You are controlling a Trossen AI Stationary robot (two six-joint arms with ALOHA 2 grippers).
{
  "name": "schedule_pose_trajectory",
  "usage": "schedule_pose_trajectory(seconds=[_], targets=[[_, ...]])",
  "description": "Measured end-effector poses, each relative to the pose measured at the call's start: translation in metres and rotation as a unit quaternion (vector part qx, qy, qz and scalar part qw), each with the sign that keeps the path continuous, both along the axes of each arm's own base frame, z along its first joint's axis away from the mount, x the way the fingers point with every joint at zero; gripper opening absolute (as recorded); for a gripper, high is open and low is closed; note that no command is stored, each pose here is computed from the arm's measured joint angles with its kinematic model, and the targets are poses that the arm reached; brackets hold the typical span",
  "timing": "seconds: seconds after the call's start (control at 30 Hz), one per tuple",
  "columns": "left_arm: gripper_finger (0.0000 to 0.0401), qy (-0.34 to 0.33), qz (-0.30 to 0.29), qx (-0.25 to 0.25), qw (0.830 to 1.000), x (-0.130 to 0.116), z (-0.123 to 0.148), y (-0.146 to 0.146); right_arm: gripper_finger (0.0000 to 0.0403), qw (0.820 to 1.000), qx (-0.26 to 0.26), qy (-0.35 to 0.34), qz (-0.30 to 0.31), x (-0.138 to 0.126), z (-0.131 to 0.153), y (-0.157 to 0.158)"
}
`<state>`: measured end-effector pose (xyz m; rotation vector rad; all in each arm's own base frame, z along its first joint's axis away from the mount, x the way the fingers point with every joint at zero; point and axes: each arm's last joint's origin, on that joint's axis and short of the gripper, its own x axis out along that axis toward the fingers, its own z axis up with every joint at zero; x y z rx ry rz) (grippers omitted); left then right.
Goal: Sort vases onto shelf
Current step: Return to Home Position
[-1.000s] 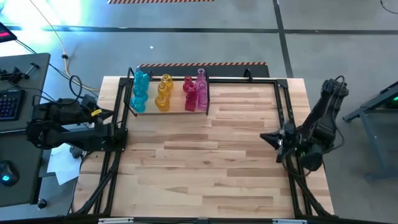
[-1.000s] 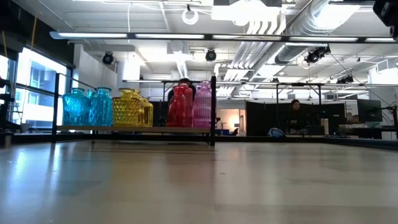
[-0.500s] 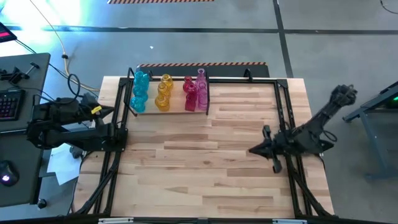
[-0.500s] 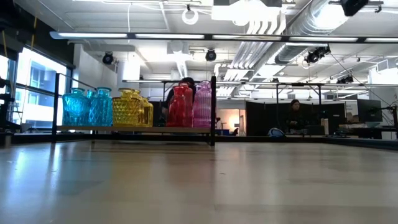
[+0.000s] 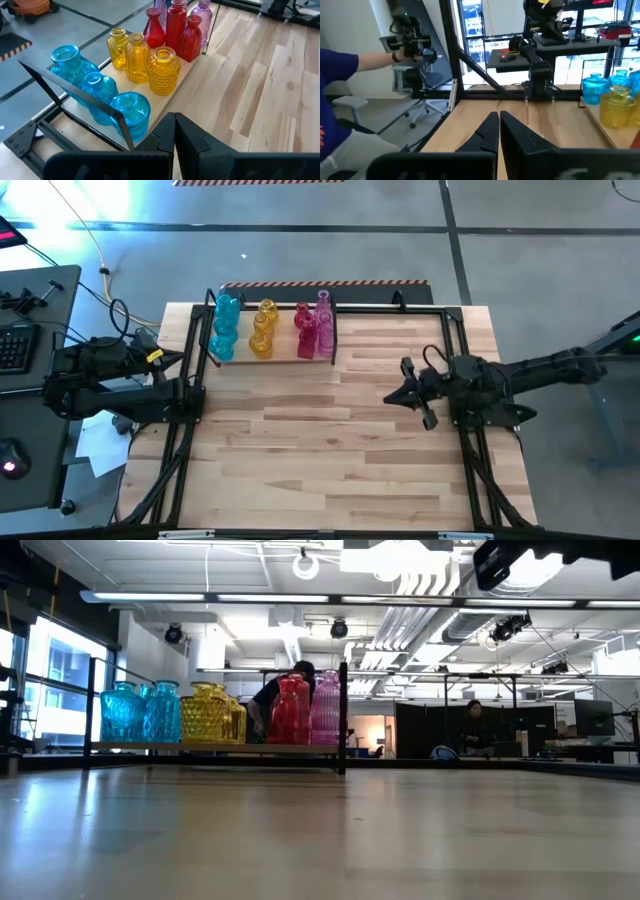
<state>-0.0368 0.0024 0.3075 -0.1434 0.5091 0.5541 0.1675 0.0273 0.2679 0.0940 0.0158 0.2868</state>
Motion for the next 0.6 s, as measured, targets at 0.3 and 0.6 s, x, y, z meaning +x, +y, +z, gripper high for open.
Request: schedule_pose_trajectory(seconds=[0.3, 0.6], targets=[[0.0000, -0.021, 0.021, -0.032, 0.999, 0.000, 0.000, 0.000, 0.0000, 0.999, -0.015, 0.034, -0.026, -0.007, -0.005, -0.025], [0.0000, -0.012, 0.012, -0.019, 1.000, 0.000, 0.000, 0.000, 0.0000, 0.998, -0.034, -0.029, -0.036, -0.039, -0.005, -0.034]])
